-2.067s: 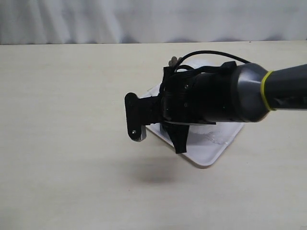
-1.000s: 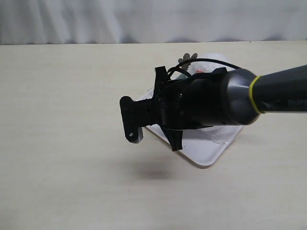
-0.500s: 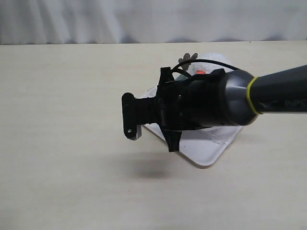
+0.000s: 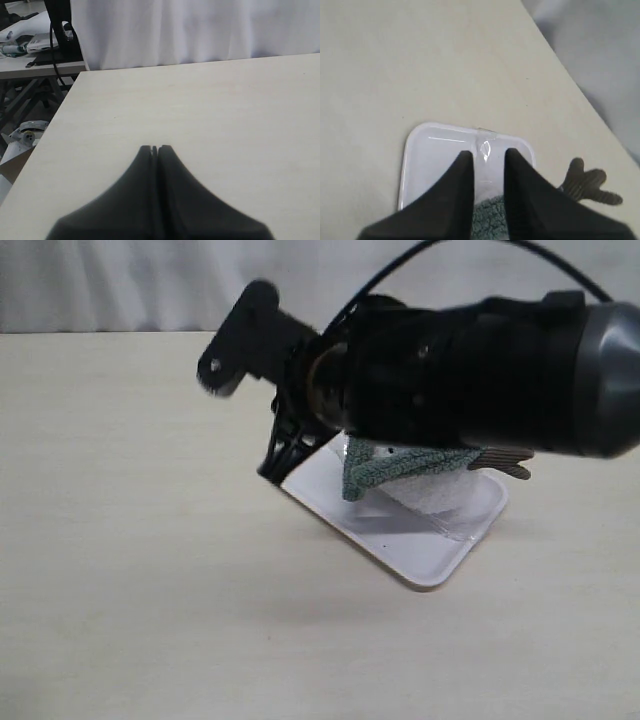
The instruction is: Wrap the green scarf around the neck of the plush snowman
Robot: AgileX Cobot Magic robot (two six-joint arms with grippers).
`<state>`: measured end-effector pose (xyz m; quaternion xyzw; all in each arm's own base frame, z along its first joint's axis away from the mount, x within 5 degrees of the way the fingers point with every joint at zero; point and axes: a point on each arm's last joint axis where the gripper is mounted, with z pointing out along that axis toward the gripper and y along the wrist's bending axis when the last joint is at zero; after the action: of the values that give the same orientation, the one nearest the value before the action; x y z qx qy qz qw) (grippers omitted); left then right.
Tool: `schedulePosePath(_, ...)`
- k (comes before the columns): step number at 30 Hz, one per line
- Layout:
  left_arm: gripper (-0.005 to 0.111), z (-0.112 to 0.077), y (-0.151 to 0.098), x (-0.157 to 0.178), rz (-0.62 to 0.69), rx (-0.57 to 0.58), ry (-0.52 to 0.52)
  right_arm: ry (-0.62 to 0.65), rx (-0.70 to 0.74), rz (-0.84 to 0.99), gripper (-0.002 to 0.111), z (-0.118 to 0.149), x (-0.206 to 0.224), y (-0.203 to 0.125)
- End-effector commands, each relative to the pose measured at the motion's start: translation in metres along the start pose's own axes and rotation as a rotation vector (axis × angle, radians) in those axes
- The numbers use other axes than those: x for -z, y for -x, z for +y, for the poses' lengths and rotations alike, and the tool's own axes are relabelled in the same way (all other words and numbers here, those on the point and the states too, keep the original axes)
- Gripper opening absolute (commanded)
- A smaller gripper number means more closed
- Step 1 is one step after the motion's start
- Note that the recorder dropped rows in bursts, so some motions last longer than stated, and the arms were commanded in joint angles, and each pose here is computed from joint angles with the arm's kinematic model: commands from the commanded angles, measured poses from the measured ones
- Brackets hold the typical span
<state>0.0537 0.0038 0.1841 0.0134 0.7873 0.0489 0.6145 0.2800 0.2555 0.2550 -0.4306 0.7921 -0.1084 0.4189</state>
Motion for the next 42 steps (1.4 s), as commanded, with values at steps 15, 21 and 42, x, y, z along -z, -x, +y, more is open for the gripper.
schedulePosePath(15,0.000,0.000,0.000,0.000,-0.007,0.004,0.004,0.059,-0.340,0.448,0.004,-0.008,-0.073,-0.038)
schedulePosePath(21,0.000,0.000,0.000,0.000,-0.007,0.004,0.004,0.043,-0.336,0.521,0.004,-0.008,-0.078,-0.048)
schedulePosePath(42,0.000,0.000,0.000,0.000,-0.007,0.004,0.004,0.024,-0.258,0.476,0.004,-0.027,-0.024,-0.004)
